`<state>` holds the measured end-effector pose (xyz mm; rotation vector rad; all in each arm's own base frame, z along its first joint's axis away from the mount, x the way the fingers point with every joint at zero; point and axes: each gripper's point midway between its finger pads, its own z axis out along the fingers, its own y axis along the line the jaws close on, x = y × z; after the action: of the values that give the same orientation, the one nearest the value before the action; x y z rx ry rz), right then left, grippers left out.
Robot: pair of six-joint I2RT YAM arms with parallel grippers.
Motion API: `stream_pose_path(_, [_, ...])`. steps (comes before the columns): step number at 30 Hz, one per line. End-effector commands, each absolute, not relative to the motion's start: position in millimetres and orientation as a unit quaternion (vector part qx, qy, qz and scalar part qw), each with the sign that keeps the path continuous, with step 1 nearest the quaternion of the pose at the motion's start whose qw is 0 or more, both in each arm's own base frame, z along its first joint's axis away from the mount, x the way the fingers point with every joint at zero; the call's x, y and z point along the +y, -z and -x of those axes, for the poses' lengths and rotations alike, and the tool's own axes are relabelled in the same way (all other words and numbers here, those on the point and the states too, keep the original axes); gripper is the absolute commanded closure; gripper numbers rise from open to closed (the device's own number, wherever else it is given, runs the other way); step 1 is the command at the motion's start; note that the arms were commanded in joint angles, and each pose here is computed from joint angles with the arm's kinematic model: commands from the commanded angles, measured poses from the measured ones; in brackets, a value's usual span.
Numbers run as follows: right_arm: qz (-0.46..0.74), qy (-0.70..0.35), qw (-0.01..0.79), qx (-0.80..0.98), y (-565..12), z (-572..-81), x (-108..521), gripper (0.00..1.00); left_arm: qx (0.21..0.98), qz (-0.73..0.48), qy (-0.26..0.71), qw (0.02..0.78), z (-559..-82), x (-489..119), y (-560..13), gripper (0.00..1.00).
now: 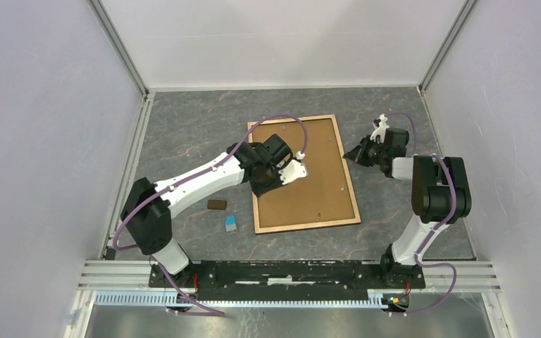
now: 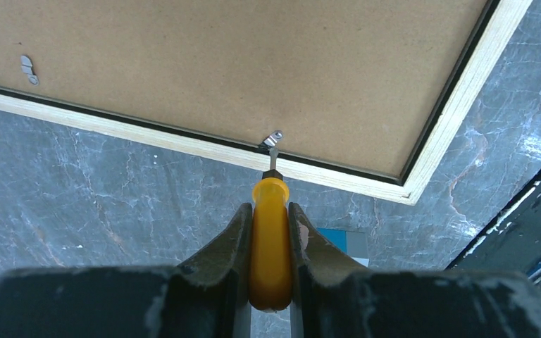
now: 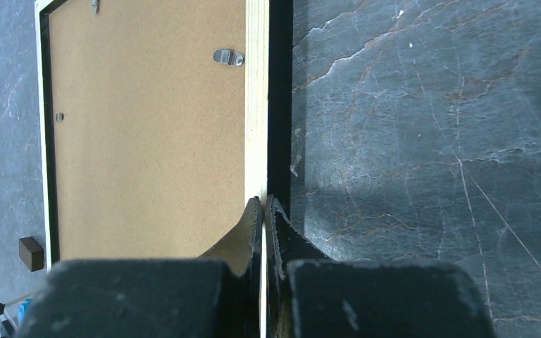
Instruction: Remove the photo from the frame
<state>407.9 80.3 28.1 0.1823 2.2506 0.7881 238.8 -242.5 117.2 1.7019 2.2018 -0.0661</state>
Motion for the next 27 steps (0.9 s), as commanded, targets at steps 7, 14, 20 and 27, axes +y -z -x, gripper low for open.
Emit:
stream_pose_path(7, [-0.105, -0.275, 0.243, 0.924, 33, -349, 78, 1.00, 0.776, -0.603, 0.050, 0.176, -238, -254, -122, 0.98])
stream_pose_path(14, [-0.106, -0.275, 0.242, 0.924, 34, -349, 78, 1.00, 0.777, -0.604, 0.036, 0.172, -243, -252, -113, 0.98])
stream_pose_path(20, [-0.106, -0.276, 0.242, 0.924, 34, -349, 77, 1.00, 0.779, -0.600, 0.018, 0.182, -253, -251, -111, 0.98])
stream_pose_path(27, [-0.107, -0.276, 0.240, 0.925, 35, -349, 77, 1.00, 0.779, -0.593, -0.005, 0.204, -267, -253, -112, 0.98])
